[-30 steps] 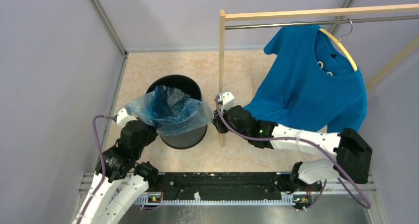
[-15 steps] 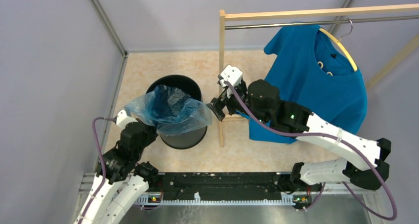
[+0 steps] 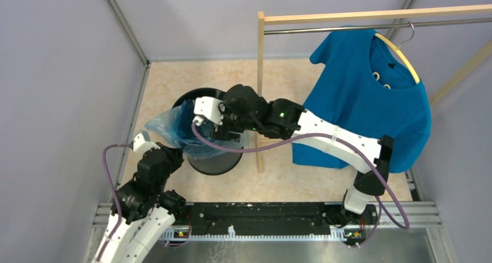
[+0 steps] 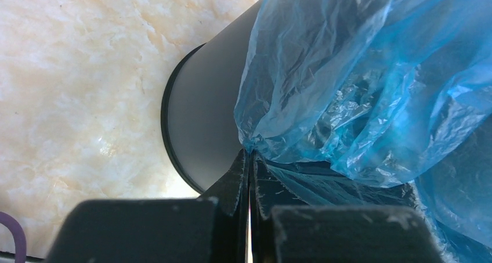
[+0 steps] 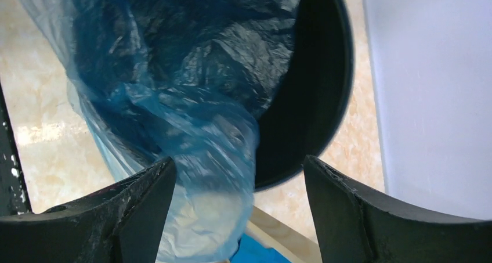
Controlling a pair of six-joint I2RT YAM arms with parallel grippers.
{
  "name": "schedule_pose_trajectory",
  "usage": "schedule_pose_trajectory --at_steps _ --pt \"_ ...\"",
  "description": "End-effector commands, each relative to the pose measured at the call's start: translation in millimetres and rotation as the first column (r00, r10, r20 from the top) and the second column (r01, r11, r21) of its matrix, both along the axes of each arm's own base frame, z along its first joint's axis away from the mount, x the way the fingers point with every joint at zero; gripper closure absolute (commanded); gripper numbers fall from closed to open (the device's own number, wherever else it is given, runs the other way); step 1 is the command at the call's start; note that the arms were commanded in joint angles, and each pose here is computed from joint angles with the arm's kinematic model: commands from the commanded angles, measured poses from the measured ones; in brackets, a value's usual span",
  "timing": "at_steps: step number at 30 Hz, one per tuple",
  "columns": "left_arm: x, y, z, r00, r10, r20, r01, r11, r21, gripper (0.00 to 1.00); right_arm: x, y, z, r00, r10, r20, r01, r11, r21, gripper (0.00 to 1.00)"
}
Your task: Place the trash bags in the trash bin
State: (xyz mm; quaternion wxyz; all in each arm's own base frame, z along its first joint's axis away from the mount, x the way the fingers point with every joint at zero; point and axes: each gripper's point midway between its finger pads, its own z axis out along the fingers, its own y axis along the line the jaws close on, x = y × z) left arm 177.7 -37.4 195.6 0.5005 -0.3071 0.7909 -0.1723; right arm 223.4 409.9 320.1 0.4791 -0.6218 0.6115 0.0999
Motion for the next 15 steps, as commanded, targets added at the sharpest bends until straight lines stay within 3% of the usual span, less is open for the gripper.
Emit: schedule_pose_trajectory --at_steps 1,12,15 --pt "5 4 8 0.998 0.036 0.052 -0.035 0.999 -0.019 1.00 -7 5 14 0.997 0.050 0.056 -0.047 0.997 -0.061 0.20" --pt "6 2 5 0.999 0.032 0.044 -0.031 0.999 -0.017 1.00 18 18 22 0.987 -0.084 0.134 0.079 0.996 0.040 0.21" --pt "6 2 5 0.999 0.030 0.043 -0.030 0.999 -0.017 1.00 17 30 22 0.990 -0.065 0.123 0.056 0.995 0.077 0.32"
